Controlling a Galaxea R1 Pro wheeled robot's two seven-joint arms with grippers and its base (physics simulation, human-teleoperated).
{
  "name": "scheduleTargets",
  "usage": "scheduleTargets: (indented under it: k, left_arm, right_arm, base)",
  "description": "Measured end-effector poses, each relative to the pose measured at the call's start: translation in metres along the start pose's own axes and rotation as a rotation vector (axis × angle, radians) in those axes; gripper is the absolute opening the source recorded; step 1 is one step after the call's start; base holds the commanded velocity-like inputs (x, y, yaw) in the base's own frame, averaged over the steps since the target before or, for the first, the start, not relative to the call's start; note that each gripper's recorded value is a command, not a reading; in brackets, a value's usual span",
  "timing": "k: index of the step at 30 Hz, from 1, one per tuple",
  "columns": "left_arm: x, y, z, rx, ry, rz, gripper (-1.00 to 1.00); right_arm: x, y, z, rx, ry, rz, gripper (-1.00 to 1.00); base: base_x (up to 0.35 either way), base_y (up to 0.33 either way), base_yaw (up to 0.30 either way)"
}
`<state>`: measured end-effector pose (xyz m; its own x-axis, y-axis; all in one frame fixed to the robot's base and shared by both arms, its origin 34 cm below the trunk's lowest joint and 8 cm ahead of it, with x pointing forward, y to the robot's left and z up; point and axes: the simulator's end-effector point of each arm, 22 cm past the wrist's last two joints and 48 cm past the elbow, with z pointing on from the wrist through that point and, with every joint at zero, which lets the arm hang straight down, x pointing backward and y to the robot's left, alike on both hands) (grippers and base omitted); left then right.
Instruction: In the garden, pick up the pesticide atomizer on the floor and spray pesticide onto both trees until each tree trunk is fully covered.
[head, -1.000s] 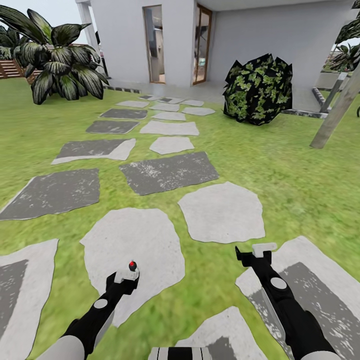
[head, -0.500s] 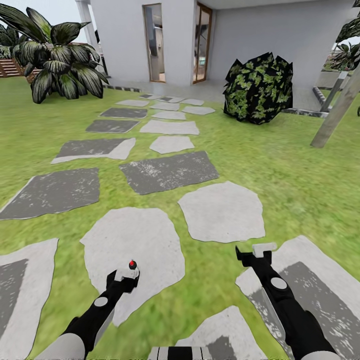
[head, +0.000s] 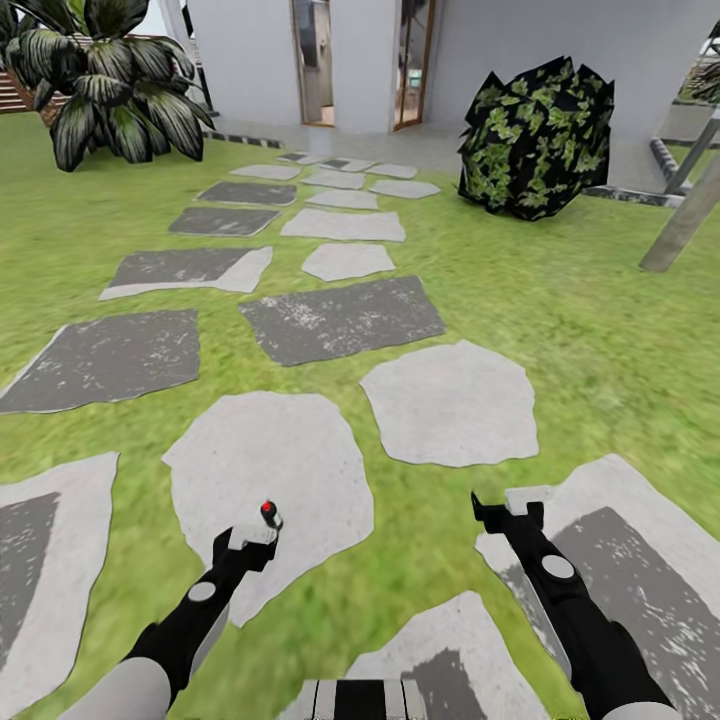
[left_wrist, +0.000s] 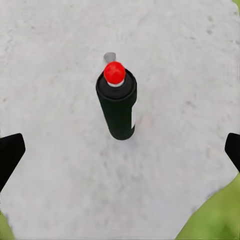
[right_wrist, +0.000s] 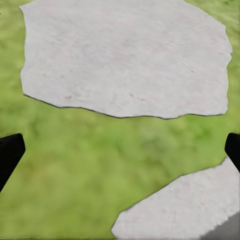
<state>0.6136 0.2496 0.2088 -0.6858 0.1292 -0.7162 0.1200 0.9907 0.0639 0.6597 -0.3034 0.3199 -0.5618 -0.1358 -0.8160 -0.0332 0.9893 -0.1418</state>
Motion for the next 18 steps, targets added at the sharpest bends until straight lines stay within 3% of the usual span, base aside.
scheduleTargets:
  k: [9, 14, 18]
  left_arm:
    - [0.02, -0.003, 0.01, 0.006, 0.031, -0.003, 1.0]
    - [-0.016, -0.002, 0.019, 0.0, -0.035, 0.003, 1.0]
    - [-0.027, -0.001, 0.022, -0.005, -0.022, 0.003, 1.0]
  right_arm:
    - [0.03, 0.005, 0.008, -0.007, 0.051, -0.003, 1.0]
    - [0.044, 0.007, 0.011, -0.011, 0.073, -0.003, 1.0]
    - [0.049, 0.008, 0.013, -0.012, 0.08, -0.003, 1.0]
  base:
    - [0.0, 0.0, 0.054]
    - [0.0, 0.0, 0.004]
    - [0.0, 0.0, 0.0]
